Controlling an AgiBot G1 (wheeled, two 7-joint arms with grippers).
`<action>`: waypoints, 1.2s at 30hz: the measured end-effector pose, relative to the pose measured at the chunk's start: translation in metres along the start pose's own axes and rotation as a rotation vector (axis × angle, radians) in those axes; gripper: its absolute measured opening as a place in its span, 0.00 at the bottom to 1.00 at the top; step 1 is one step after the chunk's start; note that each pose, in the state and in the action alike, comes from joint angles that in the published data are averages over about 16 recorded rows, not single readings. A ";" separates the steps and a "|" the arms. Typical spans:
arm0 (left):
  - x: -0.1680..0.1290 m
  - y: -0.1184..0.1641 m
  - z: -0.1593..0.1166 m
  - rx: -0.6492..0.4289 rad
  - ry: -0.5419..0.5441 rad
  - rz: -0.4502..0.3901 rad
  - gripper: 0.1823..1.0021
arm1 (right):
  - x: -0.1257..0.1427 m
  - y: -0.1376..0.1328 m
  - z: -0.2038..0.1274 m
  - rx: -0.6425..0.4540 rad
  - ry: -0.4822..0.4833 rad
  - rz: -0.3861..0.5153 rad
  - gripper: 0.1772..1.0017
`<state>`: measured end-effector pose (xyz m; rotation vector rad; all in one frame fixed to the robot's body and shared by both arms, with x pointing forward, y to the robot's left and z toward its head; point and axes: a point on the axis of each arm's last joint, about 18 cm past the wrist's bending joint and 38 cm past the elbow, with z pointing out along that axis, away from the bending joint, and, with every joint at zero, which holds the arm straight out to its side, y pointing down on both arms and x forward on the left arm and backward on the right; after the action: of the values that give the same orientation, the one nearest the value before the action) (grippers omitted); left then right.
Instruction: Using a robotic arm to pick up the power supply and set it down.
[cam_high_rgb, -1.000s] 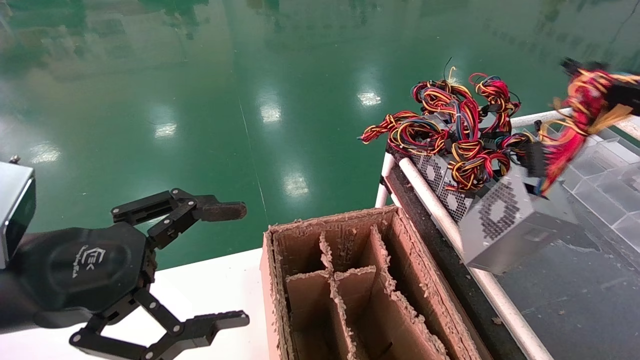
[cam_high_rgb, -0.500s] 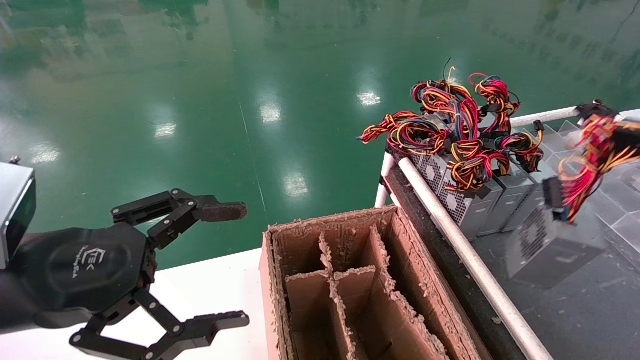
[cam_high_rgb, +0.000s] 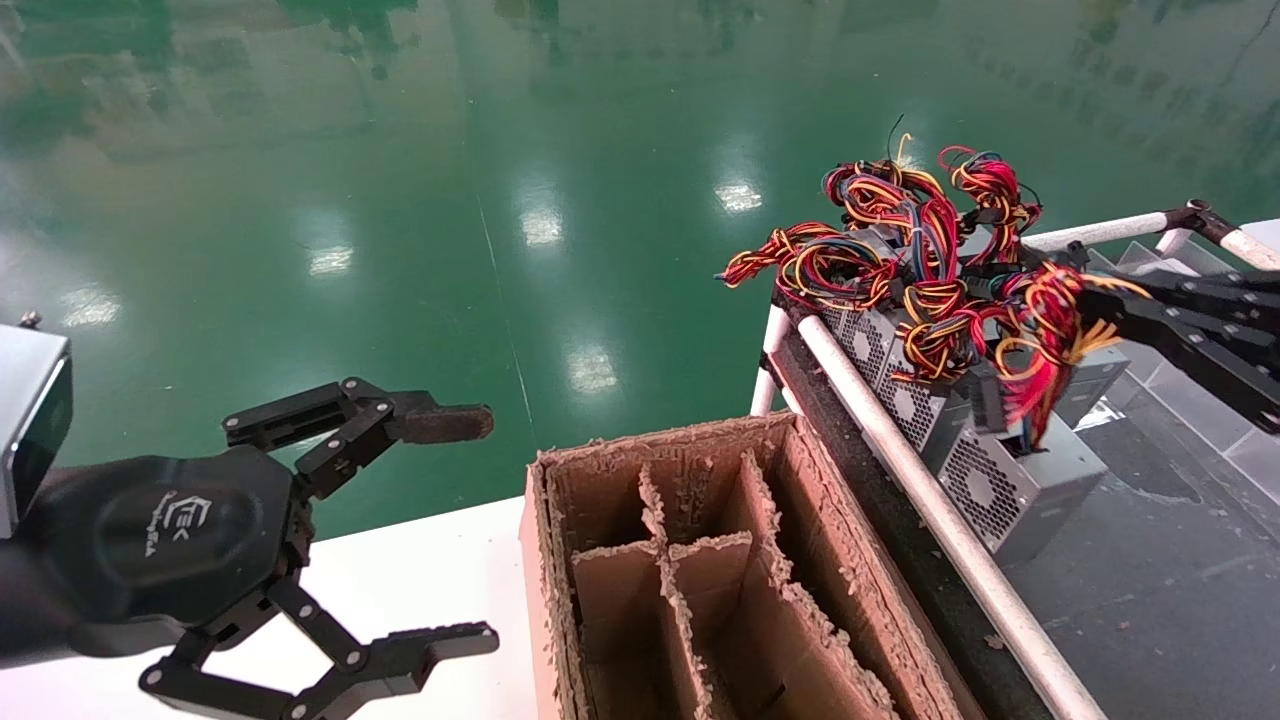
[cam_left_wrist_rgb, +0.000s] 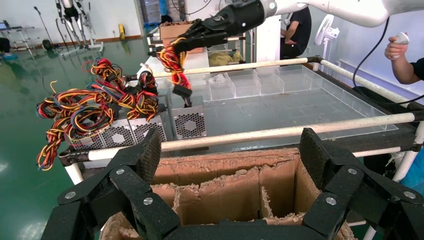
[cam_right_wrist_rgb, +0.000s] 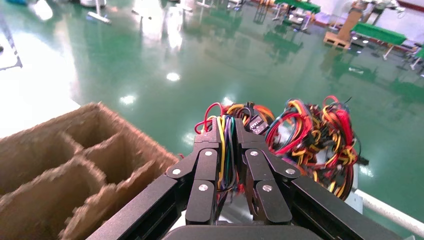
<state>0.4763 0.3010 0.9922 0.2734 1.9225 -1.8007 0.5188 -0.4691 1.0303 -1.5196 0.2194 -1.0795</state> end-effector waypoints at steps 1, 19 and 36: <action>0.000 0.000 0.000 0.000 0.000 0.000 1.00 | 0.001 0.000 0.003 0.002 0.000 -0.001 0.07; 0.000 0.000 0.000 0.000 0.000 0.000 1.00 | 0.012 0.006 0.026 -0.005 -0.006 -0.014 0.10; 0.000 0.000 0.000 0.000 0.000 0.000 1.00 | 0.015 -0.007 0.024 0.105 -0.023 0.111 0.35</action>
<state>0.4764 0.3011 0.9922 0.2729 1.9221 -1.8008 0.5413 -0.4605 1.0464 -1.4090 0.2253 -0.9709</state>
